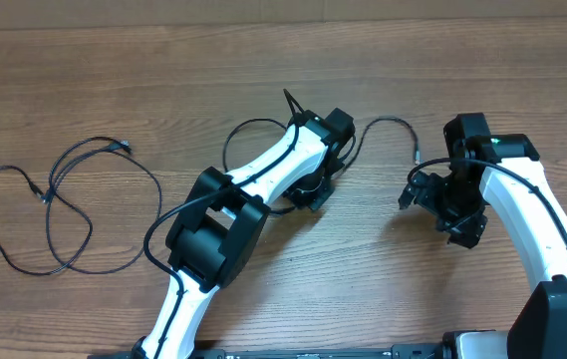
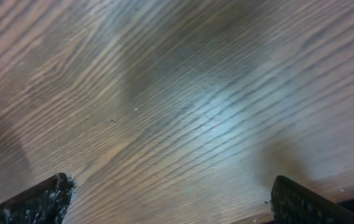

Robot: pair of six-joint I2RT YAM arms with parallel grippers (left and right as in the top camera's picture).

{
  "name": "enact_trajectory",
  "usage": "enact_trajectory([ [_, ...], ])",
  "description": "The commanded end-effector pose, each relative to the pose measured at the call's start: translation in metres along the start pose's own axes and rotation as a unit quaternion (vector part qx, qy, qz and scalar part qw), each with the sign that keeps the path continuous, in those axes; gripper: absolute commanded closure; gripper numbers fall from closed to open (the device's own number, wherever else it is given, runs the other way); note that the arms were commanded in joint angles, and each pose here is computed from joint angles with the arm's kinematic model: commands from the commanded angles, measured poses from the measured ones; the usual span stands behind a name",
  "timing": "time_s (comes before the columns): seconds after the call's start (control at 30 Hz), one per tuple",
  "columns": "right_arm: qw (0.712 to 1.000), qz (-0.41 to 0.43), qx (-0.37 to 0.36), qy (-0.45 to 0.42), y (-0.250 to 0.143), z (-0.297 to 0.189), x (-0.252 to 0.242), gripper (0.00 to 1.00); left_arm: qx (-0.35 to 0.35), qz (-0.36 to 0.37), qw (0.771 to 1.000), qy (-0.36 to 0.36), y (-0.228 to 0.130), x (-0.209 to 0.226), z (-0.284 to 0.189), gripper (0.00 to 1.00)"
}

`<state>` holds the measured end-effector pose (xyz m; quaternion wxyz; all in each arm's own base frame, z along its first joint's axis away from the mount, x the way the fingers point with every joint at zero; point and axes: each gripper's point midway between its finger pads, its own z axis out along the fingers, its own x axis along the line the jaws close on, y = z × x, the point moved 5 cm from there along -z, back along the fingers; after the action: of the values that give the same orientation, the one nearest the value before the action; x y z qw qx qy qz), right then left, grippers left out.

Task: Untangle cables
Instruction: 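Drag the grasped cable with the left gripper toward the left pile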

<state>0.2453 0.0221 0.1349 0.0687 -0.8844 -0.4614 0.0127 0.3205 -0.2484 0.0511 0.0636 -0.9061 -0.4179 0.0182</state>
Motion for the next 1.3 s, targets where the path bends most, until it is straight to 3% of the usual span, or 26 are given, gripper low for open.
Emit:
enact_trajectory([
  [0.0,1.0,0.002,-0.012,-0.028,0.003,0.001,-0.008,0.0,0.018,-0.056,0.995,0.076,-0.006,0.026,0.004,0.96],
  [0.23,1.0,0.002,-0.012,-0.028,0.003,0.001,-0.008,0.0,-0.065,-0.145,0.986,0.049,-0.009,0.065,-0.061,0.96],
  [0.3,0.999,0.002,-0.015,-0.031,0.003,0.001,-0.008,0.0,-0.108,-0.164,0.981,0.011,-0.015,0.079,-0.092,0.96],
  [0.33,0.999,0.002,-0.016,-0.032,0.004,0.001,-0.009,0.0,-0.165,-0.161,0.971,-0.061,-0.027,0.092,-0.133,0.96],
  [0.37,0.999,0.002,-0.016,-0.032,0.004,0.001,-0.009,0.0,-0.221,-0.153,0.955,-0.126,-0.041,0.104,-0.17,0.96],
  [0.43,0.999,0.002,-0.016,-0.032,0.004,0.001,-0.009,0.0,-0.281,-0.168,0.929,-0.174,-0.061,0.126,-0.206,0.96],
  [0.57,0.999,0.002,-0.016,-0.031,0.004,0.001,-0.009,0.0,-0.37,-0.233,0.875,-0.208,-0.109,0.182,-0.249,0.96],
  [0.6,0.999,0.002,-0.016,-0.032,0.004,0.001,-0.009,0.0,-0.396,-0.278,0.852,-0.202,-0.139,0.213,-0.257,0.96],
  [0.73,0.999,0.001,-0.016,-0.032,0.004,0.001,-0.009,0.0,-0.413,-0.391,0.803,-0.178,-0.204,0.267,-0.257,0.96],
  [0.87,0.999,0.001,-0.016,-0.032,0.004,0.001,-0.009,0.0,-0.416,-0.517,0.731,-0.157,-0.275,0.309,-0.249,0.96],
  [1.0,0.999,0.001,-0.019,-0.03,0.005,0.001,-0.008,0.0,-0.4,-0.644,0.643,-0.11,-0.354,0.335,-0.239,0.96],
  [1.03,0.999,0.001,-0.019,-0.029,0.005,0.001,-0.008,0.0,-0.365,-0.711,0.596,-0.076,-0.387,0.338,-0.231,0.96],
  [1.07,0.999,0.002,-0.019,-0.029,0.005,0.001,-0.008,0.0,-0.352,-0.737,0.574,-0.061,-0.401,0.338,-0.229,0.96],
  [1.17,0.999,0.001,-0.019,-0.029,0.005,0.001,-0.008,0.0,-0.348,-0.752,0.557,-0.049,-0.414,0.339,-0.228,0.96],
  [1.27,0.999,0.001,-0.021,-0.028,0.006,0.001,-0.007,0.0,-0.345,-0.743,0.572,-0.048,-0.402,0.339,-0.229,0.96],
])
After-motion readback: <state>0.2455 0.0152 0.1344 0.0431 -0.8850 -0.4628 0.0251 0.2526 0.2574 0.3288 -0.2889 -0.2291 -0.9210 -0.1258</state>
